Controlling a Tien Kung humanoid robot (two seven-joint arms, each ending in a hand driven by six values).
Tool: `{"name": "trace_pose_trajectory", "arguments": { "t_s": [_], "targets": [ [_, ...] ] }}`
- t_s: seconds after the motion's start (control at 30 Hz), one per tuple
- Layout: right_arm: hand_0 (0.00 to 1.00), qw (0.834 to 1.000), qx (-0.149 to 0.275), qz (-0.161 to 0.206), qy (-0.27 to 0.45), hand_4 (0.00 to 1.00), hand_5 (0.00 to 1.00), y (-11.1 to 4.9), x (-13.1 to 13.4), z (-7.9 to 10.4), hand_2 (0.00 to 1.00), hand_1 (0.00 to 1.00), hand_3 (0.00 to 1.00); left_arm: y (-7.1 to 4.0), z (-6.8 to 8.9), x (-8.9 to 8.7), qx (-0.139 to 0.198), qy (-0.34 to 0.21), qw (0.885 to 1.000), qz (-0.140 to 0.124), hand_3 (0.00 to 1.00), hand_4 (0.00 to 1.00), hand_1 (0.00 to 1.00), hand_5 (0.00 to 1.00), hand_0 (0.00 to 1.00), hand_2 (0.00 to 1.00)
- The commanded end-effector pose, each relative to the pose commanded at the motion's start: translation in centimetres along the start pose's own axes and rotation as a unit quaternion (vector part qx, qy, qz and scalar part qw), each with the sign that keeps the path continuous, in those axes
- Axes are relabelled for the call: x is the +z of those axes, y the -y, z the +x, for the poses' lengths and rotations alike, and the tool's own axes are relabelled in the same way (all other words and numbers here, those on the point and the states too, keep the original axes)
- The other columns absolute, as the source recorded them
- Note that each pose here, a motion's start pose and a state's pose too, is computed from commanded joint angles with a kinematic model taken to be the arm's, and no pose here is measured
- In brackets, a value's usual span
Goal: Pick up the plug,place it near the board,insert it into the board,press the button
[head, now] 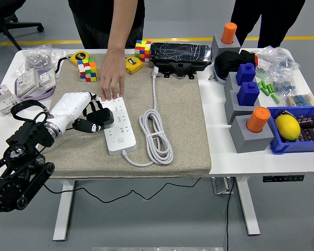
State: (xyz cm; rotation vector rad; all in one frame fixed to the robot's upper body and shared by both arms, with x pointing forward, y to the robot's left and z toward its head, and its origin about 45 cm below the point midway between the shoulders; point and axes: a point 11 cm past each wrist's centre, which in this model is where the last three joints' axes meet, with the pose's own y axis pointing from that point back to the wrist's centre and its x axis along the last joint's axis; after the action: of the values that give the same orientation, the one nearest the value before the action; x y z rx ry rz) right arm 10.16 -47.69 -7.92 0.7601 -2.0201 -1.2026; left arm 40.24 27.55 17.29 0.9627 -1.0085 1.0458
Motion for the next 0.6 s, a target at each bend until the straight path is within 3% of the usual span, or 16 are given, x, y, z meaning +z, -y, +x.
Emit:
{"name": "trace_pose_trajectory", "arguments": {
  "t_s": [0.6],
  "targets": [
    [0.832,1.000,0.000,0.000,-0.001,0.998,0.998,0.00,-0.02,0.07,0.779,0.806,0.813,0.13,-0.23,-0.02,-0.007,0.017,1.000,-0.009,0.509,0.747,0.345,0.002,0.281,0.395]
  ]
}}
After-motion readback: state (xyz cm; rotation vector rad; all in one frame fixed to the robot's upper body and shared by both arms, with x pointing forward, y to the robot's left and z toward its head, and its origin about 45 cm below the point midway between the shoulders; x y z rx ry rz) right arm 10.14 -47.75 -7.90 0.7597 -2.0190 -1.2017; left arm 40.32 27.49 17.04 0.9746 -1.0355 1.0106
